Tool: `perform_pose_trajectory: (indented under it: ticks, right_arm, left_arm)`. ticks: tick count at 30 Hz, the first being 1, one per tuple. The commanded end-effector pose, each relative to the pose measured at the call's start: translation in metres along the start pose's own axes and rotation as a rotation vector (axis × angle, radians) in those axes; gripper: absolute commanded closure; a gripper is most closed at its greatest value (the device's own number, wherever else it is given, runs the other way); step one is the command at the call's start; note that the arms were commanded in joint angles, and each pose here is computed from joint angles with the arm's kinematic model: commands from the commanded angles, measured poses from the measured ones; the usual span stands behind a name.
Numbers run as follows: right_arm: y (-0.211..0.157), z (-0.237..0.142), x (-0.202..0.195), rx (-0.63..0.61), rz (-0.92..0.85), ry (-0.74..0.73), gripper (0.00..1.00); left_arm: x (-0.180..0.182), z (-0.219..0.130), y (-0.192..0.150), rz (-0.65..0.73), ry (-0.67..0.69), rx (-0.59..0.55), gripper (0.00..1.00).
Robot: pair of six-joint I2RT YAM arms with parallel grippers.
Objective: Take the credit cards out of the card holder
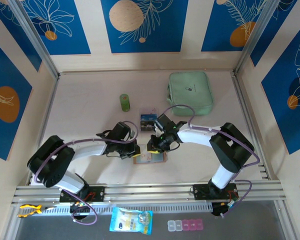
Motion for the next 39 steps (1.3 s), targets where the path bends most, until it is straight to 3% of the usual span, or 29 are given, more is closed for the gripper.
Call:
perform_pose_trajectory:
  ticks: [1, 13, 22, 30, 39]
  right_arm:
    - [-0.003, 0.001, -0.010, 0.013, 0.011, -0.026, 0.78]
    - [-0.003, 0.009, -0.019, 0.027, 0.028, -0.041, 0.76]
    - [-0.005, 0.012, -0.011, 0.053, 0.044, 0.057, 0.76]
    - [-0.005, 0.010, -0.002, 0.064, 0.051, 0.141, 0.80]
    - [-0.004, 0.008, -0.005, 0.058, 0.055, 0.138, 0.87]
  left_arm:
    - [0.000, 0.004, -0.004, 0.007, 0.005, 0.027, 1.00]
    - [0.013, 0.007, -0.009, -0.006, 0.057, 0.044, 1.00]
    - [0.014, 0.007, -0.010, -0.006, 0.058, 0.047, 1.00]
    - [0.013, 0.007, -0.010, -0.006, 0.055, 0.043, 1.00]
    - [0.013, 0.006, -0.010, -0.006, 0.053, 0.039, 1.00]
Point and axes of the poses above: each hand's point on the last joint's axis, 136 mm out from that joint toward the fingers, its own z axis out along the fingers, its own x axis along the line the jaws close on, y = z × x, the point moved 2 cm from there along -z, back along the fingers, and after that the axes turned 8 degrees about z, right-handed, at the moved point
